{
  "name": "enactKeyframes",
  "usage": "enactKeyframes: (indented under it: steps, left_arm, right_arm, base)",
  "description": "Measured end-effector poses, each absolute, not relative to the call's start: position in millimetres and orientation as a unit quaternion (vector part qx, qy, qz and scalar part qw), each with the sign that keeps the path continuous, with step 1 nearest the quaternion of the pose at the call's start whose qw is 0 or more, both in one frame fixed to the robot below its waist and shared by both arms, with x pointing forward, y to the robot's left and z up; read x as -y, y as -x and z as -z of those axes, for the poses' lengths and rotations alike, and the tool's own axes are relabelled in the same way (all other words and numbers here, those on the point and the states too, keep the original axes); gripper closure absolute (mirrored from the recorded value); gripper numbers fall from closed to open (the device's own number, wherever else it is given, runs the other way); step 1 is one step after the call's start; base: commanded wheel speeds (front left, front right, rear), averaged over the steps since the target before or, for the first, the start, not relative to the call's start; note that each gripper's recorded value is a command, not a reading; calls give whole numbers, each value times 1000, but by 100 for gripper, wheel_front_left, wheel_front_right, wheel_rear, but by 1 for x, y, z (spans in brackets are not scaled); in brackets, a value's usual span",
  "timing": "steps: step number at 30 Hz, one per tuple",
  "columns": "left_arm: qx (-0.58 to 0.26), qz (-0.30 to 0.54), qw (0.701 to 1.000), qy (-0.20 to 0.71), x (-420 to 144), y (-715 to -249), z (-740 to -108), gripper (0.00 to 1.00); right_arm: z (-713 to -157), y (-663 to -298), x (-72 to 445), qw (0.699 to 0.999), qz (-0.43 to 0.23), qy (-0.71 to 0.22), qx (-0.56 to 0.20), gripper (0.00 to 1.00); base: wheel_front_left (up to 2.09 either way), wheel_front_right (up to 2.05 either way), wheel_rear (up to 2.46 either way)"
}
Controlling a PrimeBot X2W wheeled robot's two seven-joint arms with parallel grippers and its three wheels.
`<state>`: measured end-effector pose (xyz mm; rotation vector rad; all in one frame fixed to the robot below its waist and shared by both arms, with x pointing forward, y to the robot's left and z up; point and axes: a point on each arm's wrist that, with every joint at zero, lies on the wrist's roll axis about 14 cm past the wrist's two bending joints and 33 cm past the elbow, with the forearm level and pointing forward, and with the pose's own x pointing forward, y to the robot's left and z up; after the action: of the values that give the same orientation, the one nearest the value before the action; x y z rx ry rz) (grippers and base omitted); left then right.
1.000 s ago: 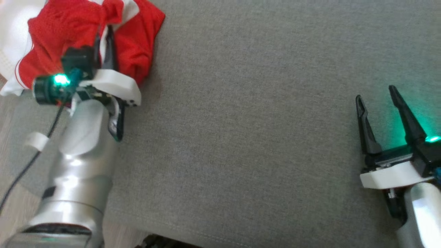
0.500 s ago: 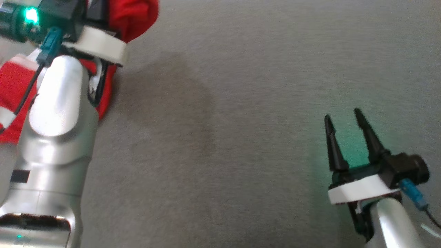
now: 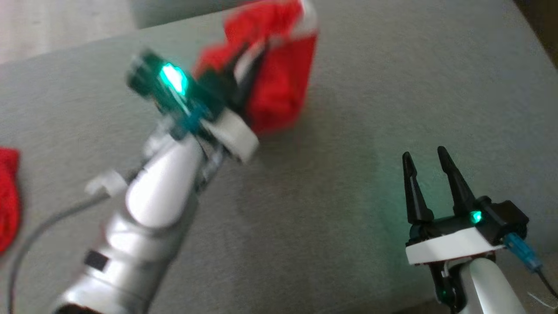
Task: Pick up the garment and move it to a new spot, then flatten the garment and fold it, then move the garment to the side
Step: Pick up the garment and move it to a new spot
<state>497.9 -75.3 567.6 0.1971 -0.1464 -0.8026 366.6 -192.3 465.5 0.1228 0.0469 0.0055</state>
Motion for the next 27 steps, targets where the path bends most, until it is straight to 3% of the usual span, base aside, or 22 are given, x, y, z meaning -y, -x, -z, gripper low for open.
enactKeyframes:
  steps: [5,6,11,16,27]
  left_arm:
    - [-35,451,889,-69,108,-460,-456,96]
    - [-57,450,889,-57,107,-456,-438,0]
    - [-67,453,888,-40,118,-448,-418,0]
    - [45,388,921,6,109,-467,-497,0]
    - [40,149,986,59,-46,-431,-508,0]
  right_arm:
    - [-453,-362,210,996,29,-66,-44,0]
    - [-452,-363,213,996,34,-66,-46,0]
    - [-443,-363,223,995,49,-60,-61,0]
    - [-445,-368,220,996,42,-62,-54,0]
    - [-455,-373,195,997,2,-68,-35,0]
  base:
    - [0,0,0]
    - [0,0,0]
    - [0,0,0]
    - [0,0,0]
    - [0,0,0]
